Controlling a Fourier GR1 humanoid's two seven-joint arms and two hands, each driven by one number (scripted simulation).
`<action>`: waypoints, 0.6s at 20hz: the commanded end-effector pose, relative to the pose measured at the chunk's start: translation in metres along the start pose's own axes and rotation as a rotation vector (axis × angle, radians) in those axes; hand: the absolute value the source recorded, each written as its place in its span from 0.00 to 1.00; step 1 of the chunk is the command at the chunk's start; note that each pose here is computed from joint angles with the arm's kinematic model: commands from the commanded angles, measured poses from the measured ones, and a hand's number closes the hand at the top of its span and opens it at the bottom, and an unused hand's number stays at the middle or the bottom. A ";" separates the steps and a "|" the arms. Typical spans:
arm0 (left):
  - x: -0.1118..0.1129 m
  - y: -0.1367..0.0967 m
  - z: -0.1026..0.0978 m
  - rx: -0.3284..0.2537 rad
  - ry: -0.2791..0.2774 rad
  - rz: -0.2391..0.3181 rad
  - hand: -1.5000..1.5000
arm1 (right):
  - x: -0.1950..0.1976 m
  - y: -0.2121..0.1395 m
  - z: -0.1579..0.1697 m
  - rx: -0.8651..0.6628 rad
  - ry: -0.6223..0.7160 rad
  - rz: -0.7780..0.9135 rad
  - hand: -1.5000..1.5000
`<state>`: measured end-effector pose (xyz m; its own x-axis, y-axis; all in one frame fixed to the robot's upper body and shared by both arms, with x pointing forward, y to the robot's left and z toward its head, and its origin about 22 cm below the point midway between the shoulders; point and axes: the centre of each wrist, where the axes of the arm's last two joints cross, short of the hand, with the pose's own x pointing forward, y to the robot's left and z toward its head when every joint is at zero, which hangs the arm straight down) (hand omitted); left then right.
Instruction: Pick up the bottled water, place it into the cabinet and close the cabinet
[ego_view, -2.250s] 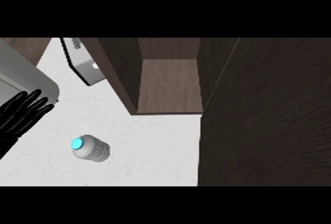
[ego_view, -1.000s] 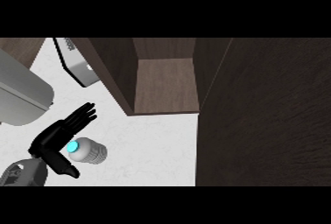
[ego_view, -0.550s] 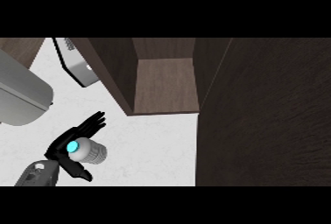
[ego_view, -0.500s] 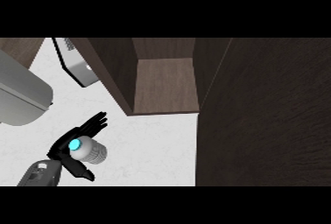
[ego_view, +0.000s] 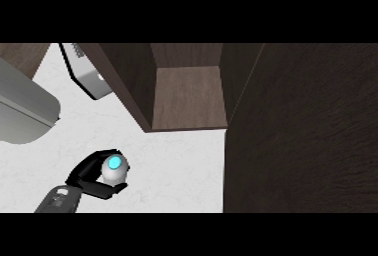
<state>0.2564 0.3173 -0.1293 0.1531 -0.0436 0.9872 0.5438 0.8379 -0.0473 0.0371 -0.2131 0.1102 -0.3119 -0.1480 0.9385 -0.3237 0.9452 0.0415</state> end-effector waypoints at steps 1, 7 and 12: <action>-0.018 -0.008 0.013 -0.046 -0.105 -0.017 1.00 | 0.039 -0.003 -0.004 0.023 -0.050 0.043 0.00; -0.037 -0.034 0.017 0.197 -0.244 -0.164 1.00 | 0.028 0.002 -0.002 -0.001 -0.015 0.034 0.00; -0.053 -0.076 0.009 0.489 -0.295 -0.159 1.00 | 0.027 0.007 -0.001 -0.033 -0.012 0.043 0.00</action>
<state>0.2338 0.2841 -0.1531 -0.1702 -0.0710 0.9829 0.2255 0.9681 0.1090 0.0310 -0.2121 0.1085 -0.2993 -0.1471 0.9427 -0.3001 0.9524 0.0533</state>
